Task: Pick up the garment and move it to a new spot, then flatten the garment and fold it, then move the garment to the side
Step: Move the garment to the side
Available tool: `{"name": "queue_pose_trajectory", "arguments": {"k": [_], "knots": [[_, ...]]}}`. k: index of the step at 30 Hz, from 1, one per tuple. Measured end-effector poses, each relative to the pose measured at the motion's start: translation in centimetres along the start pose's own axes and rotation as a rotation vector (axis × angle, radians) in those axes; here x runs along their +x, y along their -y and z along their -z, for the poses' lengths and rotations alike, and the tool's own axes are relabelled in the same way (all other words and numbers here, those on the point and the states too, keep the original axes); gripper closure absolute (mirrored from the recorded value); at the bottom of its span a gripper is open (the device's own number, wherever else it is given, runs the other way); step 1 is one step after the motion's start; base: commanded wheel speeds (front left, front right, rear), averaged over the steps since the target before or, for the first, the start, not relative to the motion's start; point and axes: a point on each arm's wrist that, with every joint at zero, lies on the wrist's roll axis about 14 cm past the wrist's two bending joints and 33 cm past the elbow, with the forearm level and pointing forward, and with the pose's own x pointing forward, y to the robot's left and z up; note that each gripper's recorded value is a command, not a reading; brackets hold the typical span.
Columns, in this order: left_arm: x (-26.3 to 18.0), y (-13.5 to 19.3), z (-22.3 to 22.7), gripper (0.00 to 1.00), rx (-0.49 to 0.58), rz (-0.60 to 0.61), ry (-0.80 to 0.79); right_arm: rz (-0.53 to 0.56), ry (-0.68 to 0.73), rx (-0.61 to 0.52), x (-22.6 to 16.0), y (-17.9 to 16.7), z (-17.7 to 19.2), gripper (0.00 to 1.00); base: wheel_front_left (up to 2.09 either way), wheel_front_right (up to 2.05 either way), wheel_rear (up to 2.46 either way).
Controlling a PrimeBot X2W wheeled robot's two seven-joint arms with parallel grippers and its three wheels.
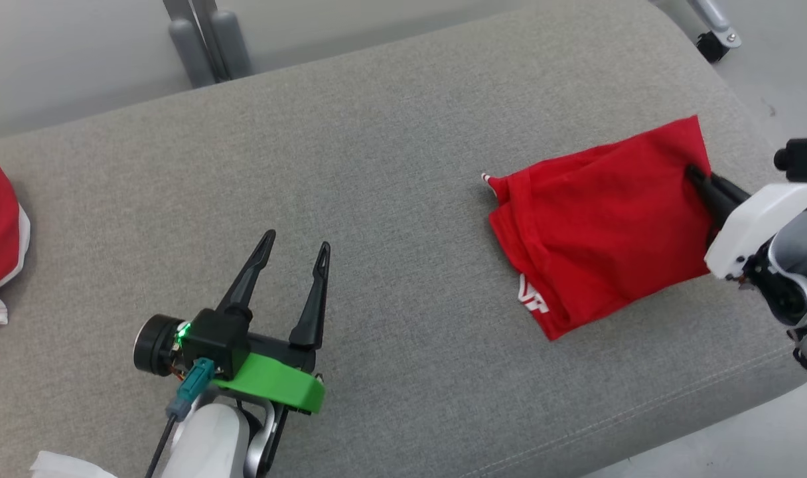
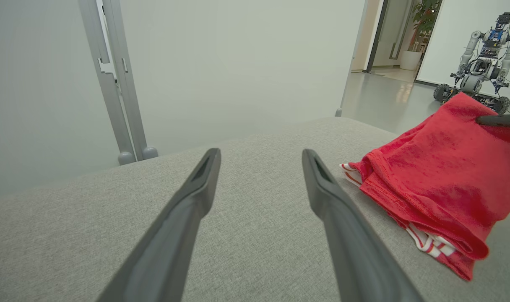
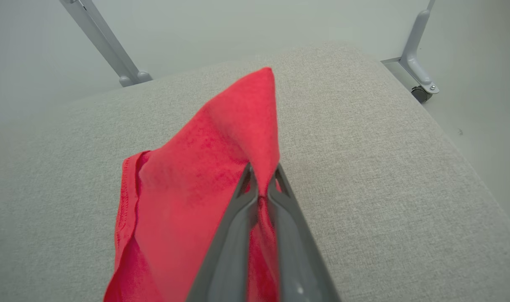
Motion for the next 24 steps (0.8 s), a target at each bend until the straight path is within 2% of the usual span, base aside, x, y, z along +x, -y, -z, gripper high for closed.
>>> {"name": "queue_pose_trajectory", "arguments": {"k": [9,16,21,22,23,24], "knots": [[1.3,-2.9,3.6,0.00,0.002,-0.026,-0.068,0.075,-0.006,-0.074,5.1,4.0,-3.3,1.00,0.00,0.00,0.00],[1.7,-4.8,6.5,0.00,-0.006,-0.047,-0.122,0.196,-0.068,-0.053,7.7,8.6,-2.7,1.00,0.00,0.00,0.00],[1.1,-6.0,8.4,0.00,-0.015,-0.074,-0.166,0.258,-0.139,-0.076,8.7,10.7,-0.3,1.00,0.00,0.00,0.00],[0.9,-6.2,8.7,0.00,-0.015,-0.080,-0.173,0.264,-0.146,-0.079,8.9,10.9,0.0,0.93,0.00,0.00,0.00],[0.9,-6.3,8.8,0.00,-0.016,-0.084,-0.177,0.275,-0.149,-0.082,9.0,11.2,0.2,0.63,0.00,0.00,0.00],[0.8,-6.5,8.9,0.00,-0.014,-0.088,-0.180,0.290,-0.150,-0.091,9.1,11.6,0.3,0.00,0.00,0.00,0.00]]}}
